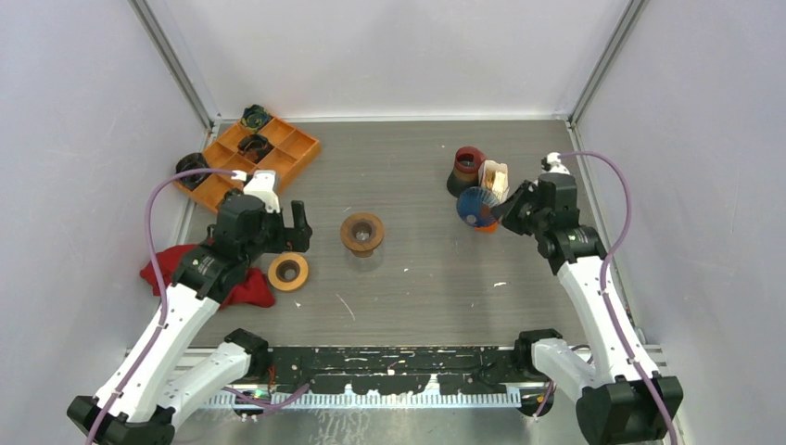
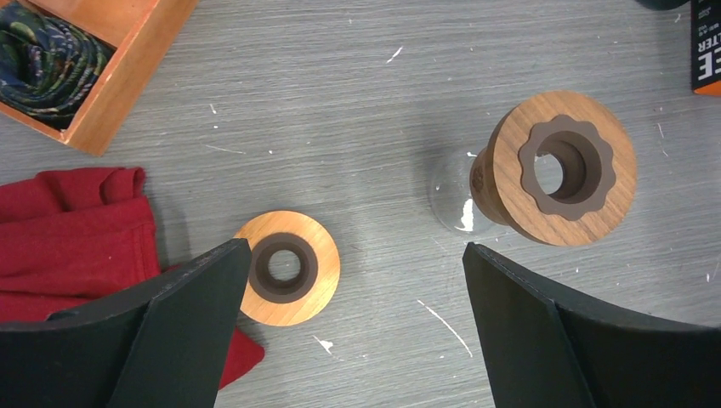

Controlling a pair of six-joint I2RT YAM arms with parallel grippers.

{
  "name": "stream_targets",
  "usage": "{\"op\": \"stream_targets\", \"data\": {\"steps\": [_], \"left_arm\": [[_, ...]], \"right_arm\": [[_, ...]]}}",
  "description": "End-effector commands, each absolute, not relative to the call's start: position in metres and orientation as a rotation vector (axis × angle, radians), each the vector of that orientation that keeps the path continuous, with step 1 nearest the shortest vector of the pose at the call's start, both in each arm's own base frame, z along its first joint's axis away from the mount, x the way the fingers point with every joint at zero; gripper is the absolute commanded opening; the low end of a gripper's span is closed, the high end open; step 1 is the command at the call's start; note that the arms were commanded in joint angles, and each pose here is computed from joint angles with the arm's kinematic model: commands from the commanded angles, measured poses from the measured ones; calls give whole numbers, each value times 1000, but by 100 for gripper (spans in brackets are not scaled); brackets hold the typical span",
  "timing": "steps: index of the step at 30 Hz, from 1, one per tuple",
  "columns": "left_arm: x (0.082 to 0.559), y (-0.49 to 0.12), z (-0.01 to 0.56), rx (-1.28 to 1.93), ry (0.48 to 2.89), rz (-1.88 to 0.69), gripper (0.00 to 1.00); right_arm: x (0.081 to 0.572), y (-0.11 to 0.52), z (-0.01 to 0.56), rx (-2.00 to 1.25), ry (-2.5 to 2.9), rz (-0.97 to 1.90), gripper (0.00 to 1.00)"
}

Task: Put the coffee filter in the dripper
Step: Press the coffee dripper onto the connecting ring.

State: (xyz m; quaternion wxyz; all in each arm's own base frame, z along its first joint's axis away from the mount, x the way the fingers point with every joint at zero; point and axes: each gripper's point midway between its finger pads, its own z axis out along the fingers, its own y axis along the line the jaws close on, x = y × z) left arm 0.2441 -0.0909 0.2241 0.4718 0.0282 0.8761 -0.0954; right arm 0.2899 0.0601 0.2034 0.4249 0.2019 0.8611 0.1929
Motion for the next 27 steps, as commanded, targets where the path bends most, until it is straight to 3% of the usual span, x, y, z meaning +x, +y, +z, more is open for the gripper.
{"op": "stream_targets", "data": {"steps": [1, 8, 27], "left_arm": [[252, -102, 235, 74, 2102, -303, 99], [252, -104, 234, 78, 2107, -310, 99], [258, -89, 229, -8, 2121, -273, 99]], "right_arm": [[305, 105, 250, 313, 2073, 620, 1], [311, 171, 272, 122, 2089, 712, 1], [310, 276, 299, -154, 2117, 862, 1]]}}
